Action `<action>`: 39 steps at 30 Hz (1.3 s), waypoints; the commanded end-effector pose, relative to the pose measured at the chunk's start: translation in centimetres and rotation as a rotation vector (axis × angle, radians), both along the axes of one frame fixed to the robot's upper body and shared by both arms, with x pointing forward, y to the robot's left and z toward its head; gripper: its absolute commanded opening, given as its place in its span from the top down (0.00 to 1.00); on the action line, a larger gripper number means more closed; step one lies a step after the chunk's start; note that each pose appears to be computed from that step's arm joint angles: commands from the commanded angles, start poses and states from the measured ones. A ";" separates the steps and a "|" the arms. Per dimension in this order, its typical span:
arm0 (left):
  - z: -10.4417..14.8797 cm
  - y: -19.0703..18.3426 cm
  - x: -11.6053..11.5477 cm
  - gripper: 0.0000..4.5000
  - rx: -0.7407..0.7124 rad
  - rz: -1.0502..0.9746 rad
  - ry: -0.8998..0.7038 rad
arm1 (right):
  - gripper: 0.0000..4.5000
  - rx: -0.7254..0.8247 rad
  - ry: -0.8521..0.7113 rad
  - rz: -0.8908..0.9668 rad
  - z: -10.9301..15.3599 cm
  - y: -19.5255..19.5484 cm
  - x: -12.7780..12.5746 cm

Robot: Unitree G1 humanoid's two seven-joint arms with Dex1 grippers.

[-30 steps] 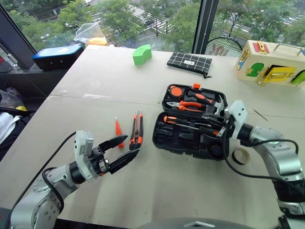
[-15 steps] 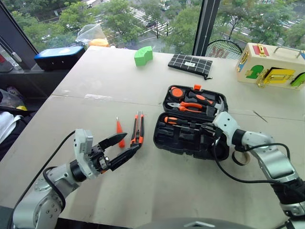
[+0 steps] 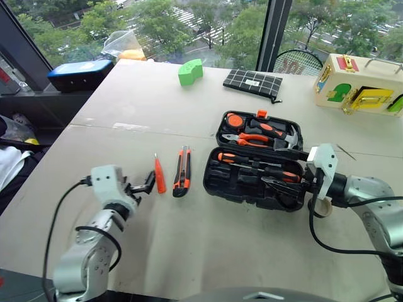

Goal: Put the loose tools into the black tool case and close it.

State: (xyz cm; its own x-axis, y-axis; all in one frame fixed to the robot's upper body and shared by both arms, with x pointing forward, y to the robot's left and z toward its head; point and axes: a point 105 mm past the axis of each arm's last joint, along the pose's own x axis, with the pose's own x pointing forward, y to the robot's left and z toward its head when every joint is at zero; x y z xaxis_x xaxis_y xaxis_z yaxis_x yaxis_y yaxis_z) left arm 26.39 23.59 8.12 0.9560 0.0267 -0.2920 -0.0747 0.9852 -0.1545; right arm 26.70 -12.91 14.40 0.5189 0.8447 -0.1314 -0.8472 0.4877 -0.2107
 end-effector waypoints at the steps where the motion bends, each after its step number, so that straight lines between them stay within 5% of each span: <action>1: 1.6 -1.2 0.8 0.00 0.017 -0.011 -0.053 | 0.01 0.028 -0.041 0.012 2.0 -0.4 -1.1; 24: -1.1 -2.9 0.8 0.00 0.043 0.009 0.097 | 0.01 -0.013 -0.052 0.017 2.5 -1.4 -2.1; 33: -0.3 -2.6 0.4 0.92 0.008 0.004 0.055 | 0.00 -0.019 -0.047 0.046 2.8 -1.8 -3.0; 39: 4.1 -2.3 1.6 1.00 -0.020 -0.093 -0.147 | 0.00 -0.019 -0.045 0.008 2.4 -2.1 -3.6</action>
State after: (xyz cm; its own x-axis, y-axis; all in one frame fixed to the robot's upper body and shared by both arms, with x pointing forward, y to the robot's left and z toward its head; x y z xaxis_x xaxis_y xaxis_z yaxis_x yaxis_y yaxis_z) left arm 27.41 21.57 9.36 0.9635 -0.0014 -0.2678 -0.0495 0.9818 -0.1834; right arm 23.53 -15.11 15.34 0.5094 0.8451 -0.1622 -0.8557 0.4773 -0.2000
